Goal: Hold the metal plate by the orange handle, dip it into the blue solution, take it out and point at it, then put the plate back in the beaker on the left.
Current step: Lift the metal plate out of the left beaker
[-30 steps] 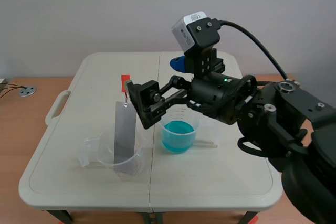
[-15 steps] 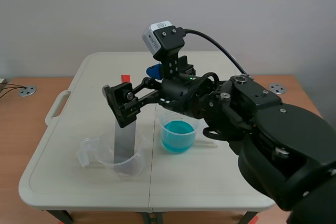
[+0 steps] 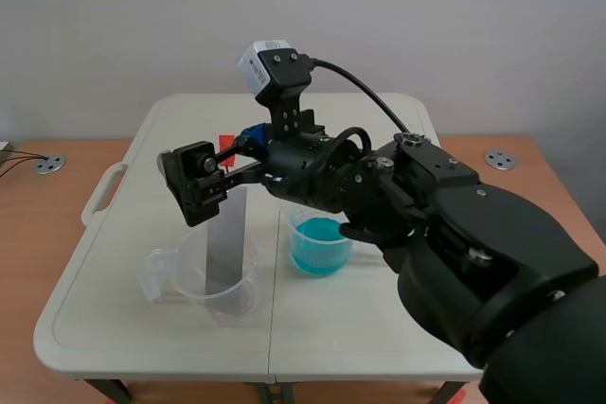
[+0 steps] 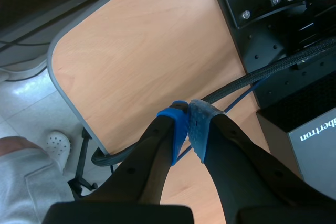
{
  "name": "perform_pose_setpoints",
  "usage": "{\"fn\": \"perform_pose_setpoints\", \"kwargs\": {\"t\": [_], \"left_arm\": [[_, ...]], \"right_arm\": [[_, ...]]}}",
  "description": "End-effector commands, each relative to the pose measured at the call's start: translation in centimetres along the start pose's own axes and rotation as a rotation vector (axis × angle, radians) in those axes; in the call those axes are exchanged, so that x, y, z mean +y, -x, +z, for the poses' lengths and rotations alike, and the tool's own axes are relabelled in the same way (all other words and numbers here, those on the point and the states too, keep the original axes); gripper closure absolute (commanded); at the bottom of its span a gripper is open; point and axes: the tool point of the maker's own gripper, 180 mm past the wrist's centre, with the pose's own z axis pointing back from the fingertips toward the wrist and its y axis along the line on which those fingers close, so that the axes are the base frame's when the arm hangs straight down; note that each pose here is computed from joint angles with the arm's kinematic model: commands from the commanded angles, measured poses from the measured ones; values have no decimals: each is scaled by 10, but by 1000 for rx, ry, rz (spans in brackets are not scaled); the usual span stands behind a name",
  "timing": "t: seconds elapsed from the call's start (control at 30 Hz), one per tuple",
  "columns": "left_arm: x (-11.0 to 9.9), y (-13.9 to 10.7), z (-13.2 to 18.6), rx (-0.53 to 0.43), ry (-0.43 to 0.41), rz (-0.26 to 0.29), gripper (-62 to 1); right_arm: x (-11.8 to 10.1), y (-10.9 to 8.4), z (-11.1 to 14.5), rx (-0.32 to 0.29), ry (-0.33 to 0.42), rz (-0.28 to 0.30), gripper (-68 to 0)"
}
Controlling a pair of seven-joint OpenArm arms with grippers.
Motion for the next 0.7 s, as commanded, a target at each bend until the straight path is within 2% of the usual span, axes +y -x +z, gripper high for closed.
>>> {"fn": "perform_pose_setpoints", "kwargs": {"t": [0.0, 0.37, 0.67], "left_arm": [[-5, -1, 2, -9, 8, 9, -32], [-5, -1, 2, -12, 8, 9, -32], [-5, -2, 2, -15, 8, 9, -32]], "right_arm": [[4, -21, -7, -54, -22, -7, -663], [6, -10, -14, -19, -52, -51, -663], [7, -9, -14, -18, -61, -50, -663]]}}
